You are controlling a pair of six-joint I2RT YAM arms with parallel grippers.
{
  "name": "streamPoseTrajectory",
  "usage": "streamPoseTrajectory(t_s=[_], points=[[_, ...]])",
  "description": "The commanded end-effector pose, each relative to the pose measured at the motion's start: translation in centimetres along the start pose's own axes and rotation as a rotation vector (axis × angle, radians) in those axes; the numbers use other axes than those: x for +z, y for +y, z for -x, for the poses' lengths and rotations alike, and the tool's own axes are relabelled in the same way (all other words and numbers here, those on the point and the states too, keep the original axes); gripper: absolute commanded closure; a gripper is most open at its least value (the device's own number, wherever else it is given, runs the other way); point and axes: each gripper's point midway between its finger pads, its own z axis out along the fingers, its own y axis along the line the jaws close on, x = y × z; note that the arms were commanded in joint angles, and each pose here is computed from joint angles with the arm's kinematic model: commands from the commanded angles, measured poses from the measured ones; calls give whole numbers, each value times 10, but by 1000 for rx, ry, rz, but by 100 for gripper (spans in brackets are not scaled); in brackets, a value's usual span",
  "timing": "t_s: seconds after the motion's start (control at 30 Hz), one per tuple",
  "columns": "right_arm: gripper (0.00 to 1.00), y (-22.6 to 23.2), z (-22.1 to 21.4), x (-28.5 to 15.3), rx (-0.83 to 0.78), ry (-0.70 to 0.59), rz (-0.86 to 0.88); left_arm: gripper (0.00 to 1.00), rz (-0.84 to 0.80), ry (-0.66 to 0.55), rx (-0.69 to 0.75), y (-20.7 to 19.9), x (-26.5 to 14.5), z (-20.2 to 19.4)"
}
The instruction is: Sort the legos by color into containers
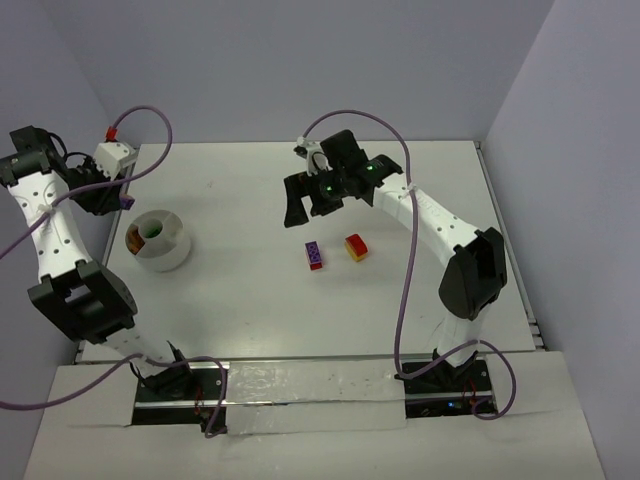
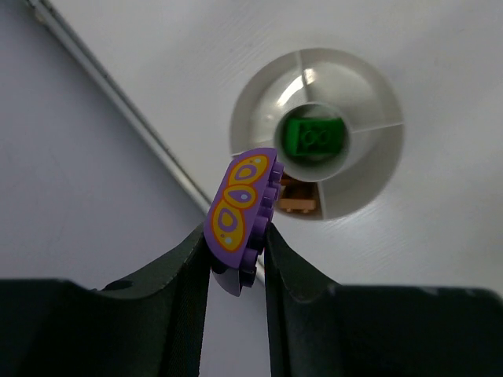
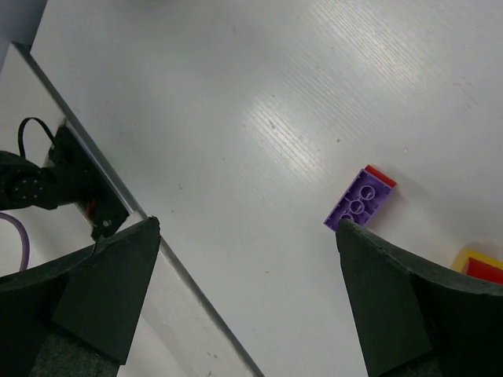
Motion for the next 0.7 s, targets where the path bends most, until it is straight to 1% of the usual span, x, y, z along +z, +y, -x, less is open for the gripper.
streamPoseTrajectory(t_s=[0.0,0.1,0.2,0.3,0.67], points=[[0,-5,5,-7,-25,-4,-12,100,125,72,136,41,-2,-8],[0,-6,3,-4,-20,10,-5,100,95,89,166,46,5,-12],[0,-6,3,-3,-19,14,2,99,64,95,166,52,15,-14],[0,-7,4,-4,-24,12,2,97,54,93,174,56,25,-16],[0,-10,1,-1,-23,21,-9,96,-83,103,198,32,73,-18]])
